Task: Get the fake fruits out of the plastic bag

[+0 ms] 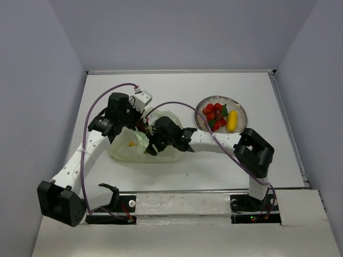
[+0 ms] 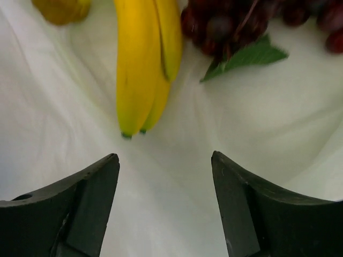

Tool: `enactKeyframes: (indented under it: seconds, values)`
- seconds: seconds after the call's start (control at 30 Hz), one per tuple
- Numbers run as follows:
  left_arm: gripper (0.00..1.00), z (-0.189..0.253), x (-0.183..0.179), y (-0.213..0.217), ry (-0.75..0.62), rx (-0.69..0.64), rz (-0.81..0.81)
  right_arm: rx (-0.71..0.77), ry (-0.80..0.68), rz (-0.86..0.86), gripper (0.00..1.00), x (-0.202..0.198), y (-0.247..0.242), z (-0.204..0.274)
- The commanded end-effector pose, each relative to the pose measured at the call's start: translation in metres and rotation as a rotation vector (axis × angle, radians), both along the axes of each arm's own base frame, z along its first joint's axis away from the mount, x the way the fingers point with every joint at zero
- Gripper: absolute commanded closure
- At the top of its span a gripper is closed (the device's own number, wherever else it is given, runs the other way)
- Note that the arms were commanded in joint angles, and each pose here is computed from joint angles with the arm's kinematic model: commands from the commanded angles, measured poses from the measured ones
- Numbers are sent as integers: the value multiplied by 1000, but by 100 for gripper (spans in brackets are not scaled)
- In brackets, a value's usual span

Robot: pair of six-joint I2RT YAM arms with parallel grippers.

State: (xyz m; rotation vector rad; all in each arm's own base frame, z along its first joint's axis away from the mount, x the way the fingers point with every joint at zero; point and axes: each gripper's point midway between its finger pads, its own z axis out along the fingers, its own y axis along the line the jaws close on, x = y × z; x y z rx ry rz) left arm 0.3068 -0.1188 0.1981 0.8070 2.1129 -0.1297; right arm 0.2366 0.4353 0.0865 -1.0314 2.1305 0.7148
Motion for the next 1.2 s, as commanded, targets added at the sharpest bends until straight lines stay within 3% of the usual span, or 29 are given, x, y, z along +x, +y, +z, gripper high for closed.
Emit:
enactKeyframes:
  seconds: [0.0, 0.4, 0.67, 0.77, 0.8, 0.9, 1.03, 1.17]
  values:
    - [100, 11, 11, 1, -46, -36, 53, 185, -57, -69, 22, 34, 47, 40]
    - [100, 18, 28, 12, -83, -29, 151, 256, -51, 211, 9, 0, 105, 20]
    - [100, 19, 31, 11, -90, -40, 145, 124, -28, 126, 11, 21, 108, -48]
    - [100, 19, 31, 10, -87, -47, 145, 56, -11, 109, 30, 23, 102, -76]
    - [100, 19, 31, 10, -87, -48, 146, 46, -2, 114, 47, 21, 100, -83]
    - [100, 21, 31, 12, -91, -50, 153, 41, 3, 137, 65, 16, 96, -82]
    - [100, 23, 31, 18, -97, -40, 162, 32, -23, 145, 80, 16, 91, -63]
    - [100, 27, 33, 25, -113, -22, 175, 97, -122, 122, 99, 21, 80, 8]
